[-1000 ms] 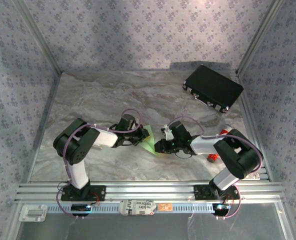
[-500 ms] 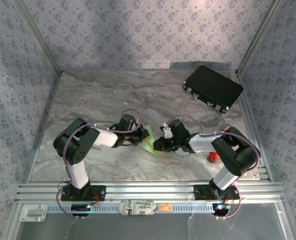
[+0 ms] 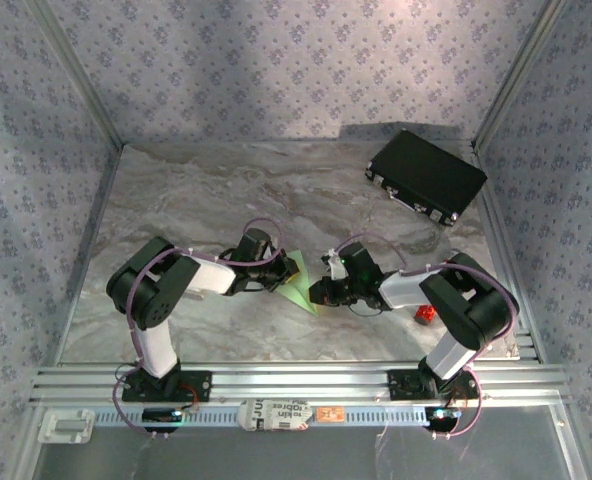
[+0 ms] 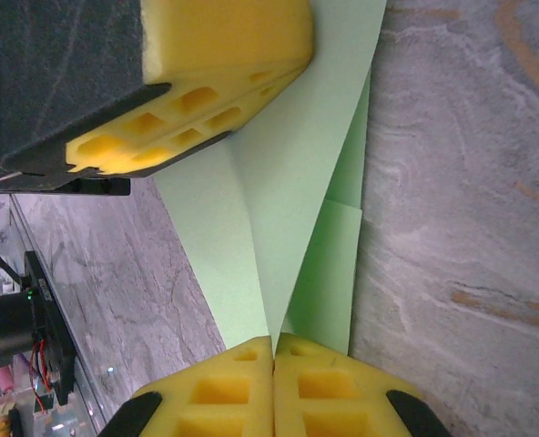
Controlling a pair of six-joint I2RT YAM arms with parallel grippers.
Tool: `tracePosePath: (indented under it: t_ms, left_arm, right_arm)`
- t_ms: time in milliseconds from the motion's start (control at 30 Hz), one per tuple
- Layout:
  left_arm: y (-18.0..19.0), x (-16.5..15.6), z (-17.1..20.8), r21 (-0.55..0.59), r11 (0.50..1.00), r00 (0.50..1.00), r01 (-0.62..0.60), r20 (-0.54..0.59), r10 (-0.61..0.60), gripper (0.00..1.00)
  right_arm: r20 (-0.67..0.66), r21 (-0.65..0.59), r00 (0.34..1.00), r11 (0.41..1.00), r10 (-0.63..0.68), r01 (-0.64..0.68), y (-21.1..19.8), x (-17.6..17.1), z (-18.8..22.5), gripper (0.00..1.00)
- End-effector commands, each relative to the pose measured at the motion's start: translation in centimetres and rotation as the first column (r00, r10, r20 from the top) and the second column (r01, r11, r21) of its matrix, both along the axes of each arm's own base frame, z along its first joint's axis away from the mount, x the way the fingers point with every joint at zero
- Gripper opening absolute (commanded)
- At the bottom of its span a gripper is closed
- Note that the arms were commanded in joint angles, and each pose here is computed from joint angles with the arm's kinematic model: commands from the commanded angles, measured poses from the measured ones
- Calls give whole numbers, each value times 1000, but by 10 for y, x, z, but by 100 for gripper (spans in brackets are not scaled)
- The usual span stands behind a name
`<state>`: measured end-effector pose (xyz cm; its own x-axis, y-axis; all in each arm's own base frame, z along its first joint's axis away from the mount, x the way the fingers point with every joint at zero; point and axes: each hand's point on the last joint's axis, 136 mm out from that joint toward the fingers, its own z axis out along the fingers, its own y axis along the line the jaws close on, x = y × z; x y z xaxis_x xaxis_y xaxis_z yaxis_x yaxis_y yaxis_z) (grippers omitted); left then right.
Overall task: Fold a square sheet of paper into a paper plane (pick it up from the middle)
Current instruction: Fourth fold the wing at the center of the table.
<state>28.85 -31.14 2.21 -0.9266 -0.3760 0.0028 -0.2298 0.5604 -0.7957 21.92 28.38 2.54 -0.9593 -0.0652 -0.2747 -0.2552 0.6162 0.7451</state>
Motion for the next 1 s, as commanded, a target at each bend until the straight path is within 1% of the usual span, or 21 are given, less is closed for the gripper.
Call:
tracePosePath:
  t_ms: [0, 133, 233, 300, 367, 500, 767, 967]
  left_arm:
    - [27, -11, -42, 129, 991, 995, -47, -80, 57, 3]
    - [27, -12, -43, 126, 991, 995, -48, -82, 59, 3]
    - [27, -13, -43, 125, 991, 995, -46, -81, 56, 3]
    - [27, -13, -43, 125, 991, 995, -46, -80, 56, 3]
    - [28, -13, -44, 126, 991, 995, -48, -82, 59, 3]
    - [26, -13, -42, 118, 992, 995, -49, -79, 59, 3]
    - [27, -13, -43, 121, 991, 995, -51, -81, 61, 3]
    - [27, -13, -43, 120, 991, 995, -52, -83, 63, 3]
  right_arm:
    - [-90, -27, 995, 999, 44, -47, -7, -26, -17, 8]
    - [-88, -24, 995, 999, 41, -43, -8, -28, -13, 8]
    - [-53, -12, 998, 999, 35, -36, -6, -22, 0, 12]
    - [-35, -5, 999, 999, 36, -36, -3, -17, 10, 12]
    - [-27, -3, 999, 999, 44, -44, -1, -14, 16, 10]
    - [-55, -19, 997, 998, 53, -54, -3, -19, 7, 6]
    - [-115, -15, 992, 998, 58, -60, -7, -36, -10, 6]
    - [-153, -44, 986, 997, 63, -70, -13, -45, -22, 7]
